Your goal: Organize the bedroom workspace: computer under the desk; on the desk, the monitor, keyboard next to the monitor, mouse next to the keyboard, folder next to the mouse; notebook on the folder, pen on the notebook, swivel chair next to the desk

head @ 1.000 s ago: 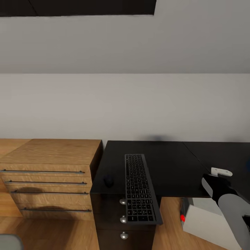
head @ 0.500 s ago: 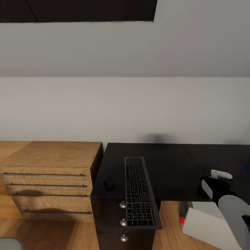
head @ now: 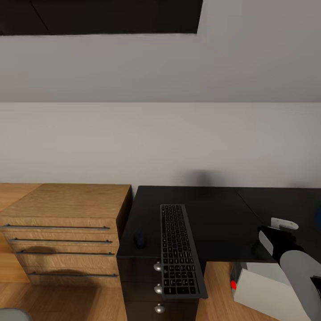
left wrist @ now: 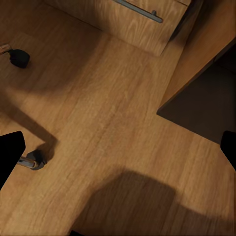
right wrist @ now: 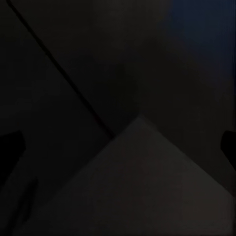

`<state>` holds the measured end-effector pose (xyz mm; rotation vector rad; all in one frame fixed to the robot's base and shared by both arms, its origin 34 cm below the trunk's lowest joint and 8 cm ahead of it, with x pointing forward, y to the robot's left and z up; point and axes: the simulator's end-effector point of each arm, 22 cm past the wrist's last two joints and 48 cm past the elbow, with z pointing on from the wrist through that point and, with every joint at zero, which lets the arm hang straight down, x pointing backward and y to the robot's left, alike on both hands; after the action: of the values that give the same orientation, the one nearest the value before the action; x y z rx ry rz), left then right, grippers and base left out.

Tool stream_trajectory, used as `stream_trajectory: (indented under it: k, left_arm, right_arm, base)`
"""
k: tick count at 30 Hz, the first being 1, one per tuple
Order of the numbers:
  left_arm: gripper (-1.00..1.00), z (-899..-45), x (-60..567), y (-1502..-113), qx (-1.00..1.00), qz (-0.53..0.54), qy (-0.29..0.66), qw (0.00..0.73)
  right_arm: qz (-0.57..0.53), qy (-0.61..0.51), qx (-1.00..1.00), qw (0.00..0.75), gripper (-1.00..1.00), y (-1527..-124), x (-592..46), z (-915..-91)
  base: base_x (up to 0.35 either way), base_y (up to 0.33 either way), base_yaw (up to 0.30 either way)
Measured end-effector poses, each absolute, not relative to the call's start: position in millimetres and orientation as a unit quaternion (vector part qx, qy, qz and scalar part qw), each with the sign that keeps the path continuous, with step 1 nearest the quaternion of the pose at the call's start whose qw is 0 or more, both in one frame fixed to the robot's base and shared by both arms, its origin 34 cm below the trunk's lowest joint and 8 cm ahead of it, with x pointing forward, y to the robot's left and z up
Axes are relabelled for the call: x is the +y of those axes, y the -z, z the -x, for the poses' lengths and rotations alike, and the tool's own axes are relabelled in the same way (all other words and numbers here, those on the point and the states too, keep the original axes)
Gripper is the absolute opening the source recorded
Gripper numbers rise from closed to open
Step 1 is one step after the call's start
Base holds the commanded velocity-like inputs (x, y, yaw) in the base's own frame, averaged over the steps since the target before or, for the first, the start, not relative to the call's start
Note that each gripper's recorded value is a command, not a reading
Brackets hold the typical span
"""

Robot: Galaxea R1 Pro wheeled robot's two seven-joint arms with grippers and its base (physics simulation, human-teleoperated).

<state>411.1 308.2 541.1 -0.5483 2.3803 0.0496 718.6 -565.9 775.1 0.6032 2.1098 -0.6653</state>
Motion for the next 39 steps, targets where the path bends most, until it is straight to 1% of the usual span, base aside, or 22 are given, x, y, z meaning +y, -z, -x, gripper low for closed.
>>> stream_trajectory:
  k: [24, 36, 39]
  left_arm:
    - [1.0, -413.2, 308.1, -583.0, 0.916, 0.211, -0.02, 0.342]
    - [1.0, -409.9, 310.3, -579.8, 0.917, 0.21, -0.023, 0.338]
    - [1.0, -409.6, 310.5, -579.5, 0.917, 0.21, -0.023, 0.337]
  right_arm:
    - [-0.239, 0.261, 0.839, 0.414, 1.0, -817.6, -563.4, -723.2]
    - [-0.236, 0.237, 0.815, 0.473, 1.0, -877.4, -534.1, -761.5]
    - [-0.231, 0.229, 0.818, 0.474, 1.0, -883.3, -522.8, -762.8]
  base:
    - [0.0, 0.0, 0.0]
    - [0.0, 0.0, 0.0]
    - [0.0, 0.0, 0.0]
